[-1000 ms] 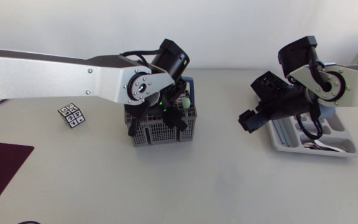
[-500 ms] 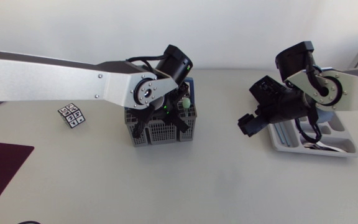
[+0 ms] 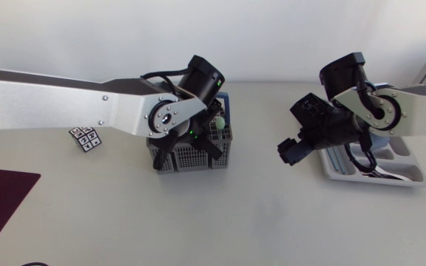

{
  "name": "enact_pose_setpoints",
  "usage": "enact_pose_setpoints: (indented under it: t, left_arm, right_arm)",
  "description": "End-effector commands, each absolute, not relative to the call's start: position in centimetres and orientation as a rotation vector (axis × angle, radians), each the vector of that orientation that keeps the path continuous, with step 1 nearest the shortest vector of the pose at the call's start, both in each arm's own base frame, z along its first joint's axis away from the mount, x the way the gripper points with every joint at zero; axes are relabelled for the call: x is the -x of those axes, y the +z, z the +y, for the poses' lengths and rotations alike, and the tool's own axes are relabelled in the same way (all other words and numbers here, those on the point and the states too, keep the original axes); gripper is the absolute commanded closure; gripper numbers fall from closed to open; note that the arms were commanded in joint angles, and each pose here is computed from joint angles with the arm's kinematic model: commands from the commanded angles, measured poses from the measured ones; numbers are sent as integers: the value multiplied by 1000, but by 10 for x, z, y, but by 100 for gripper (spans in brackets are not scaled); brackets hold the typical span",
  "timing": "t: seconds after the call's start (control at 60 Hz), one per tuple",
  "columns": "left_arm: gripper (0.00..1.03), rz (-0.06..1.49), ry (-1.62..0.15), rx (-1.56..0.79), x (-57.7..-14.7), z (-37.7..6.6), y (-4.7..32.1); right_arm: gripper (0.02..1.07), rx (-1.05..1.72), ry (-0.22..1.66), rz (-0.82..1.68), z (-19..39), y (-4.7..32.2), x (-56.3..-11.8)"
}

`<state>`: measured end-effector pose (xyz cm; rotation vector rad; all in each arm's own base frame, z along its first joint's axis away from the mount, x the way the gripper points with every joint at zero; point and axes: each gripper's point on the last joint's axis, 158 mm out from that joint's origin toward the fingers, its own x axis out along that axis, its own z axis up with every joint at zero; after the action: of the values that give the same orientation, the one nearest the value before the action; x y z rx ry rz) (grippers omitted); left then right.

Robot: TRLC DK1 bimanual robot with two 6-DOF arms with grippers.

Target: Transfer all utensils from the basket to the drawer tray.

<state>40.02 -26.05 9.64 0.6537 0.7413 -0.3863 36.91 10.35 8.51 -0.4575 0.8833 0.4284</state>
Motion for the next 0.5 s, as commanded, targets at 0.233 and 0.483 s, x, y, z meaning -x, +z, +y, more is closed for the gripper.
enact_pose_setpoints:
  t: [0.233, 0.483]
  left_arm:
    - [100, 667, -377, -638, -390, -252, 131]
    - [100, 563, -405, -620, -374, -254, 173]
  right_arm:
    - [17, 449, 423, 906, 109, 76, -364]
    - [17, 444, 439, 878, 120, 85, -362]
